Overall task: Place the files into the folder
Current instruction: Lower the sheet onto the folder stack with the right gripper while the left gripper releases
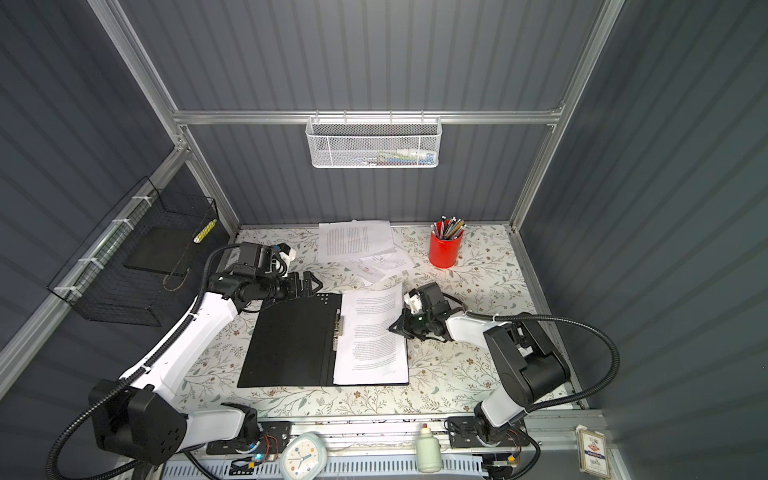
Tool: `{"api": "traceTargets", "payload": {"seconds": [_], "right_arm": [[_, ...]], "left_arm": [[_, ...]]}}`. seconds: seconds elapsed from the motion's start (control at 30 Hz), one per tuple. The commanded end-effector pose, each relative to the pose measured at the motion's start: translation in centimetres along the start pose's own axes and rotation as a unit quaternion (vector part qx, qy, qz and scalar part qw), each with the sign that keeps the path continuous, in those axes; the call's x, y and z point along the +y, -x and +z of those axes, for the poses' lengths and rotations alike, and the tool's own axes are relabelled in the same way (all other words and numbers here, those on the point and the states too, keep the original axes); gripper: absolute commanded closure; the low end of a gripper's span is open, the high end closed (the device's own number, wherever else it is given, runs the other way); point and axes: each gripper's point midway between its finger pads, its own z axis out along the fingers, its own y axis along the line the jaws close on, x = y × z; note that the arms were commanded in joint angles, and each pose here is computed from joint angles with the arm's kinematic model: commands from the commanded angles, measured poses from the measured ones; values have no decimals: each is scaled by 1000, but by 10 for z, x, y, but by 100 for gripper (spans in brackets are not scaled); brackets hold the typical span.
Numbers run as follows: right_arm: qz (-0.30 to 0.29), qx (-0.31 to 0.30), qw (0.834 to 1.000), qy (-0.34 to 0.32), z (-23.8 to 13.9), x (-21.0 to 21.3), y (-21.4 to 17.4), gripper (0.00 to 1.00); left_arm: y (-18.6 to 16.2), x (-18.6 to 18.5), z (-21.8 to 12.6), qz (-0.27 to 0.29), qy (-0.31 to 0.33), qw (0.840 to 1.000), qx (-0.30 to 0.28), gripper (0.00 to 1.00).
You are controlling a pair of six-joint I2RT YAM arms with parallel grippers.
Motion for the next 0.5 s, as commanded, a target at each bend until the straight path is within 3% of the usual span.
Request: {"api": "traceTargets", "payload": {"seconds": [0.0, 0.47], "right_arm": [[-2, -3, 1000, -8, 5, 2, 3, 100], [6, -3, 1000, -8, 11, 4, -4, 100]], "left_arm": [[2, -8, -10, 17, -18, 1000, -15, 0], [-1, -13, -8, 12, -35, 999, -7, 0]]}}
